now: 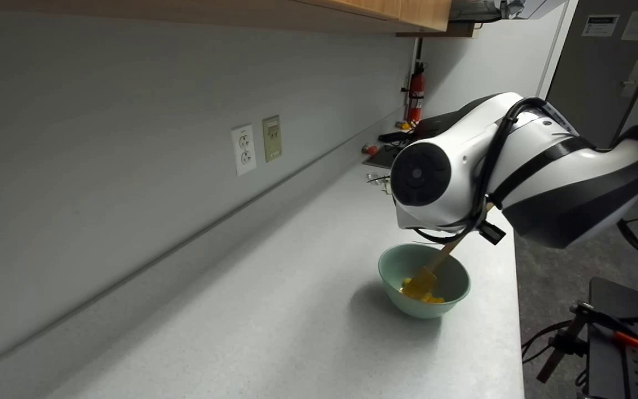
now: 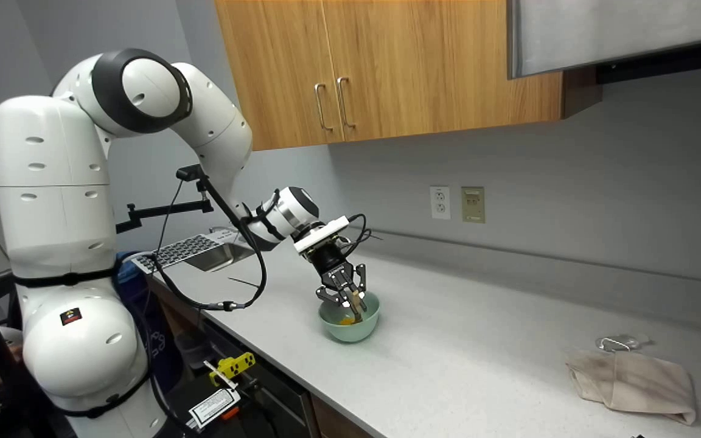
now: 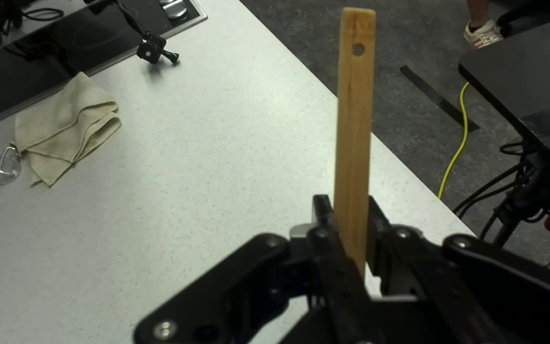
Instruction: Use the spatula to stir the contents in the bowl
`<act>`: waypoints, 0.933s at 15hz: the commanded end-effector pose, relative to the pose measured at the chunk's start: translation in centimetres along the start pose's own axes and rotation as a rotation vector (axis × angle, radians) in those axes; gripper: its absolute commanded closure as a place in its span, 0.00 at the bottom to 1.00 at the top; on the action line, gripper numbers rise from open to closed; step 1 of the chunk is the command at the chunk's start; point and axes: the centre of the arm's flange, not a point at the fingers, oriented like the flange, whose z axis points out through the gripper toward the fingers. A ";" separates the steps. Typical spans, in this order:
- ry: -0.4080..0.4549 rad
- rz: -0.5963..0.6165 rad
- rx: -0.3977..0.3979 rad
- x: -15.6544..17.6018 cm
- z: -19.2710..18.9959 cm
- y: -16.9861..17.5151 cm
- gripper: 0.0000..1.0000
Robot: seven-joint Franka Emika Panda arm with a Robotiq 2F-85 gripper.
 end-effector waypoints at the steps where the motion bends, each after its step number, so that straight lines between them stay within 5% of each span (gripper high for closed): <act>1: 0.023 0.007 0.006 0.0 -0.7 1.1 0.96; 14: -0.121 -0.081 0.003 -1.0 1.1 -1.5 0.96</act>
